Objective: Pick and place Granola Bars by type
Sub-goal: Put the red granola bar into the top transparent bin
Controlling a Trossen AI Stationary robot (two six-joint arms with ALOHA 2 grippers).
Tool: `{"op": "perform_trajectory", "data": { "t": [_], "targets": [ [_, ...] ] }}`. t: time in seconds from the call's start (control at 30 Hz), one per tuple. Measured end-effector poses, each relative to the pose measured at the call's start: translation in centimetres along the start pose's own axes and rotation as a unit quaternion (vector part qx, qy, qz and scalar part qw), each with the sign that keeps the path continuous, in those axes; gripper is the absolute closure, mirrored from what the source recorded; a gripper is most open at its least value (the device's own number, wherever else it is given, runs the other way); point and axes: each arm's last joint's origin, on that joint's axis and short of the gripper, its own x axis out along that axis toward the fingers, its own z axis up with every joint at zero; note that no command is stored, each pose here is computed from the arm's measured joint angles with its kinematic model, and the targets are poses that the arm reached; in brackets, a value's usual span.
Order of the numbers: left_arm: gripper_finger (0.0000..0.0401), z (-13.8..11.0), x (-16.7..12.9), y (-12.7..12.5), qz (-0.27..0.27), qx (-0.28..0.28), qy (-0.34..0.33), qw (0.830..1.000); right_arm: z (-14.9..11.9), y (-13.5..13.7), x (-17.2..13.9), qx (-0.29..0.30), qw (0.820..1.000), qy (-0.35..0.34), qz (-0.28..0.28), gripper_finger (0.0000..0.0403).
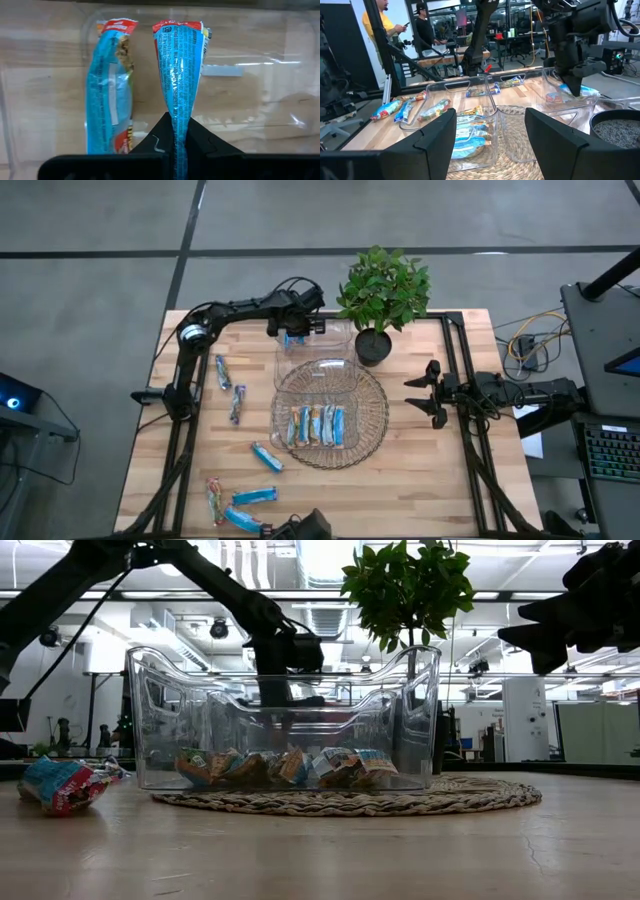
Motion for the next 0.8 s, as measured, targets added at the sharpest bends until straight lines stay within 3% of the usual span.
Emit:
{"op": "perform_trajectory", "data": {
  "t": [0.37,0.8],
  "targets": [
    [0.0372,0.4,-0.4,-0.5,-0.01,0.022,-0.011,1.0,0.0,0.0,0.0,0.0,1.0,0.0,0.0,0.0179],
    [0.0367,0.7,-0.9,-0.7,-0.011,0.015,-0.018,1.0,0.0,0.0,0.0,0.0,1.0,0.0,0.0,0.0179]
  ]
}}
